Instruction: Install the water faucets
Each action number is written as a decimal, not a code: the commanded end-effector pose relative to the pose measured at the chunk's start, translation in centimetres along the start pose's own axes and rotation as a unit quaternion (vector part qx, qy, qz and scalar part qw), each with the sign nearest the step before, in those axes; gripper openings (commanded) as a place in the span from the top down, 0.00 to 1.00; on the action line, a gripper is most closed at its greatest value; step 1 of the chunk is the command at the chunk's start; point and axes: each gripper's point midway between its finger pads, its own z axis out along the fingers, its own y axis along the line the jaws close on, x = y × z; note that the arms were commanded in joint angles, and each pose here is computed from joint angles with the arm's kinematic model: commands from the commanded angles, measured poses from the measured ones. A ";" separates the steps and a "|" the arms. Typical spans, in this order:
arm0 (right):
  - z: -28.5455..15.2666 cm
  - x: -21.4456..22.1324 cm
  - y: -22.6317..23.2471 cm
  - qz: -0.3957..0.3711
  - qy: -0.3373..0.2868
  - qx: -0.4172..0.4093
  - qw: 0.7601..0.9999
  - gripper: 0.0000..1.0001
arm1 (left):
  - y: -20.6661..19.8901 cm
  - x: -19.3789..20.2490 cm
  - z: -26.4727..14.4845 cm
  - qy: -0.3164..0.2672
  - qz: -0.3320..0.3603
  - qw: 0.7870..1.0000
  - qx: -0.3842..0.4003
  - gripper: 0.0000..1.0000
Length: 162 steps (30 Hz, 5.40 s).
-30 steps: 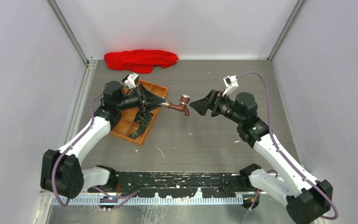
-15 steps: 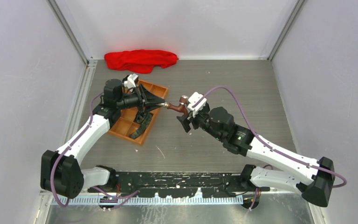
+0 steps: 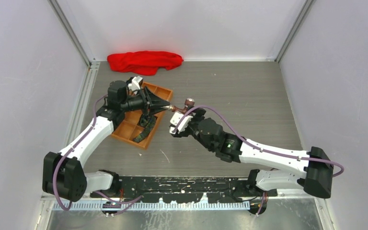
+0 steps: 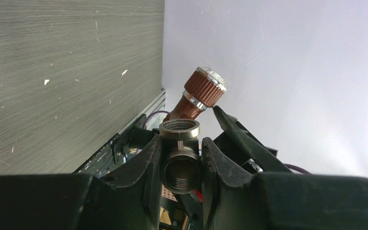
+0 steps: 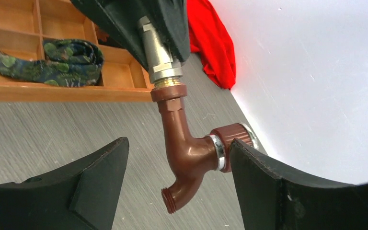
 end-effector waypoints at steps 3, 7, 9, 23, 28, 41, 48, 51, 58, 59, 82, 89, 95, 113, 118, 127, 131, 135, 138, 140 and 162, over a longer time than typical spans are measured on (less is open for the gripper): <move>1.3 -0.8 -1.2 -0.021 -0.012 0.044 0.999 0.15 | -3.3 -0.1 -0.3 0.010 0.035 0.999 0.040 1.00; 2.5 1.0 -0.7 -0.034 0.020 0.052 0.998 0.17 | -3.8 0.0 -0.3 0.017 0.039 0.998 0.046 1.00; 2.9 1.6 -0.5 -0.025 0.032 0.057 0.998 0.19 | -3.8 0.1 -0.4 0.019 0.040 0.998 0.048 1.00; 3.6 3.0 0.0 0.075 0.043 -0.006 0.996 0.67 | -4.5 0.5 -0.6 0.030 0.053 0.996 0.060 1.00; 3.1 1.2 1.4 0.132 0.010 -0.074 0.989 0.86 | -4.1 0.6 -0.5 0.033 0.053 0.996 0.059 1.00; -2.2 -4.1 2.6 0.478 -0.024 -0.389 0.788 0.99 | -2.2 0.7 0.6 0.076 0.084 0.991 0.065 1.00; -4.5 -6.4 2.6 0.617 -0.007 -0.472 0.629 0.96 | -1.5 0.4 1.2 0.085 0.097 0.989 0.069 1.00; -4.6 -6.3 2.2 0.616 -0.011 -0.466 0.635 0.48 | -1.4 0.1 1.3 0.081 0.095 0.990 0.067 1.00; -3.4 -3.3 2.1 0.606 0.034 -0.389 0.693 0.06 | -1.5 -0.6 1.0 0.057 0.084 0.992 0.070 1.00; -3.5 -3.2 2.0 0.608 0.032 -0.386 0.693 0.04 | -1.5 -0.7 0.9 0.054 0.083 0.993 0.070 1.00; -2.6 0.1 2.1 0.708 -0.076 -0.214 0.669 0.00 | -1.1 -2.7 1.3 -0.008 0.040 0.995 0.095 1.00; -1.8 0.6 1.5 0.702 -0.096 -0.186 0.681 0.00 | -1.0 -2.7 1.3 -0.014 0.038 0.995 0.092 1.00; -1.5 -2.3 3.1 0.699 -0.114 -0.246 0.662 0.00 | -0.4 -2.9 1.4 -0.019 0.040 0.996 0.076 1.00; -1.0 -5.7 -2.2 0.592 -0.131 -0.164 0.778 0.00 | 0.8 -2.2 1.4 0.002 0.062 0.997 0.045 1.00; -1.2 -5.7 -2.6 0.550 -0.109 -0.160 0.812 0.00 | 0.5 -2.0 1.1 0.005 0.064 0.997 0.040 1.00; -2.3 -1.9 -2.8 0.473 -0.076 -0.104 0.872 0.00 | -0.2 -1.8 0.8 0.009 0.063 0.997 0.043 1.00; -2.5 0.4 -2.3 0.400 -0.071 -0.086 0.910 0.00 | -0.9 -1.4 0.5 0.022 0.070 0.996 0.052 1.00; -1.6 1.2 -0.8 0.366 -0.050 -0.122 0.921 0.03 | -1.4 -0.8 0.4 0.045 0.073 0.994 0.062 1.00; -0.8 1.3 -0.3 0.383 -0.044 -0.129 0.914 0.13 | -1.4 -0.4 0.3 0.057 0.073 0.994 0.065 1.00; -0.2 1.3 -0.5 0.395 -0.045 -0.126 0.909 0.24 | -1.5 -0.3 0.3 0.063 0.074 0.993 0.067 1.00; -2.0 -2.2 -1.2 0.767 -0.088 -0.355 0.527 0.29 | -1.7 0.0 0.0 0.058 0.103 0.990 0.078 1.00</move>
